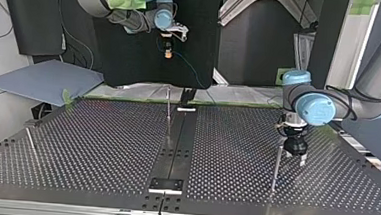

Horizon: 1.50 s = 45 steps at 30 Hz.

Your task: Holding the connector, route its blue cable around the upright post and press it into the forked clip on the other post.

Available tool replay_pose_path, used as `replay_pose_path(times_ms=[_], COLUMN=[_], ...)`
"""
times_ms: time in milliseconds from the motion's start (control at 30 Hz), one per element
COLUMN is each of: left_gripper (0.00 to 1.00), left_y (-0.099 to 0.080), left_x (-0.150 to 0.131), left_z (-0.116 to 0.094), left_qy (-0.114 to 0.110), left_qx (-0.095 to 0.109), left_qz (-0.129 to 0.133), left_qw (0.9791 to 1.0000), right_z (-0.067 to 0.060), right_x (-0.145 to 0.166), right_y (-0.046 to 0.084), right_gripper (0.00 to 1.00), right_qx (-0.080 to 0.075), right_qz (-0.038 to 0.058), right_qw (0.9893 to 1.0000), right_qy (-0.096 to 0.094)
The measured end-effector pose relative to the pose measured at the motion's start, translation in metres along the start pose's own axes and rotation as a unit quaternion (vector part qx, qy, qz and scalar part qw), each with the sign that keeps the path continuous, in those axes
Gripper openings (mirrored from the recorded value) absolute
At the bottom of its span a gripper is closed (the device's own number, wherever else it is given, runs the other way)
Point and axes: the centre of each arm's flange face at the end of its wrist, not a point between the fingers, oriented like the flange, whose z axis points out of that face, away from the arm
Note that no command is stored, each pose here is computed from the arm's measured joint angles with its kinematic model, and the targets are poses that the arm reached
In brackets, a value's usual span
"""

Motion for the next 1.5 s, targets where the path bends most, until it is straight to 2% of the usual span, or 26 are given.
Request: replay_pose_path(times_ms=[233, 433, 700, 933, 1100, 1367, 1500], left_gripper=[1.0, 1.0, 1.0, 1.0, 1.0, 1.0, 1.0], left_y=[0.001, 0.001, 0.001, 0.0, -0.001, -0.002, -0.001], left_x=[0.0, 0.0, 0.0, 0.001, 0.001, 0.002, 0.002], left_z=[0.0, 0.0, 0.0, -0.001, -0.001, -0.002, -0.001], left_qy=[-0.001, 0.0, 0.0, 0.002, 0.003, 0.004, 0.004], left_qx=[-0.001, -0.001, -0.001, 0.0, 0.0, 0.001, 0.001], left_qz=[0.0, 0.0, 0.0, 0.0, 0.0, 0.001, 0.001], left_qw=[1.0, 1.0, 1.0, 1.0, 1.0, 1.0, 1.0], right_z=[-0.019, -0.024, -0.037, -0.051, -0.055, -0.06, -0.064], right_x=[0.018, 0.043, 0.069, 0.087, 0.105, 0.142, 0.157], right_y=[0.004, 0.006, 0.01, 0.018, 0.02, 0.022, 0.027], right_gripper=[0.0, 0.0, 0.0, 0.0, 0.0, 0.0, 0.0], right_qx=[-0.002, -0.004, -0.006, -0.009, -0.011, -0.012, -0.015], right_qz=[-0.0067, -0.012, -0.0083, -0.0004, 0.0034, 0.0104, 0.0166], right_qw=[0.9999, 0.9999, 0.9999, 0.9999, 0.9997, 0.9986, 0.9975], right_qy=[-0.015, -0.011, 0.0, 0.009, 0.021, 0.05, 0.066])
